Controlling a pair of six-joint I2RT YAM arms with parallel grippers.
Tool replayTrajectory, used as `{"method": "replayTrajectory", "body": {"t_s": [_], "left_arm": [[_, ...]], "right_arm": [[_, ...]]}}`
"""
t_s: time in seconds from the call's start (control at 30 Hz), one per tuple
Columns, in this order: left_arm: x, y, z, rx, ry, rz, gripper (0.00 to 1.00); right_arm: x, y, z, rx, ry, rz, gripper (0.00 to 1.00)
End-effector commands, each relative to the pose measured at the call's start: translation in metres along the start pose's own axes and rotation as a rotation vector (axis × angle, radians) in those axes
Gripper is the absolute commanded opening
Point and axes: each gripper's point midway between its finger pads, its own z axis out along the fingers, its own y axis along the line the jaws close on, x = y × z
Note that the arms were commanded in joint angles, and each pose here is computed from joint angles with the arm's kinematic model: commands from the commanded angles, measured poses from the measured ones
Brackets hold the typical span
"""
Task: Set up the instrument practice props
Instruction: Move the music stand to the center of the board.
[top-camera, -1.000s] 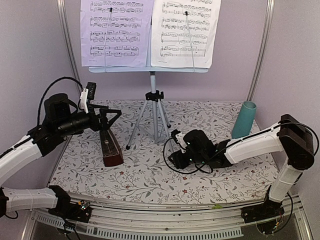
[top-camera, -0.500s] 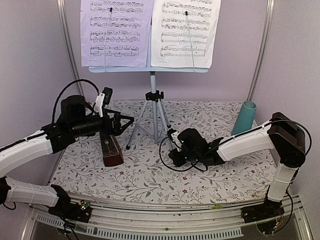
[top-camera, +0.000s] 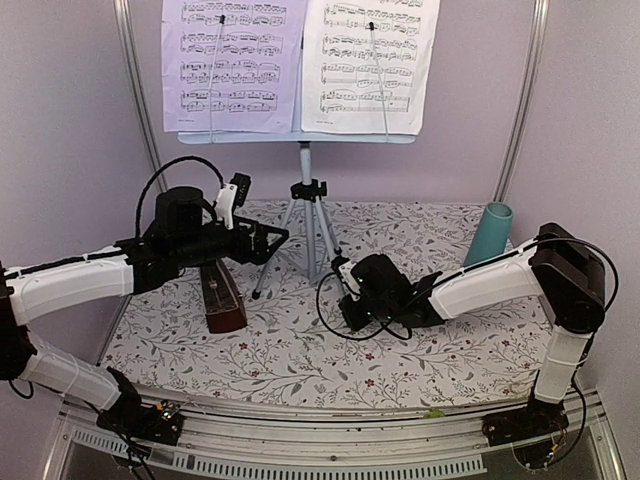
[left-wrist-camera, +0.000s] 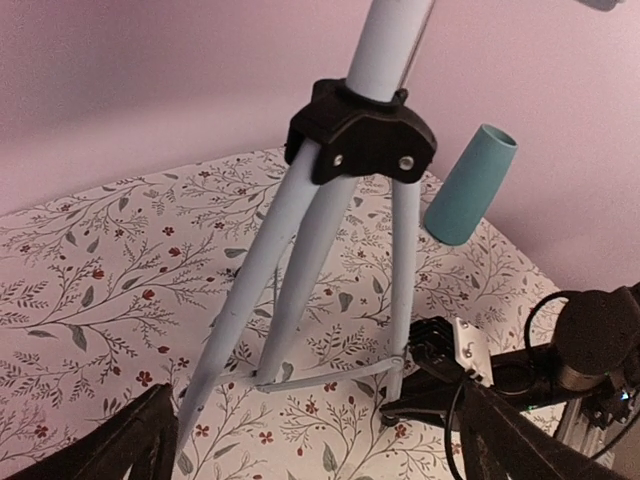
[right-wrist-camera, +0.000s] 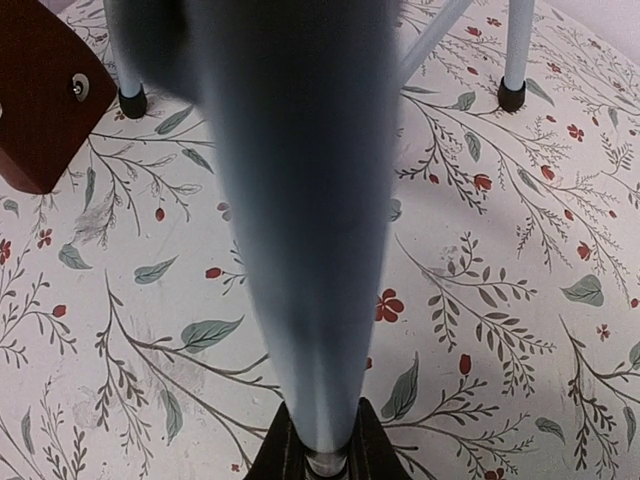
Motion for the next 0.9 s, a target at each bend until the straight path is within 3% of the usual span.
{"method": "replayTrajectory", "body": {"t_s": [0.0,0.87], "left_arm": [[-0.018,0.01,0.011,-0.072,-0.075,-0.016,0.98],[-0.013,0.061,0.082,-0.155,-0.021,-0.032,0.96]], "right_arm": [[-0.001,-0.018,0.007,0.075,0.01,0.01,0.0],[-0.021,-0.065,0.026,0.175,0.017,0.068,0.0]]}}
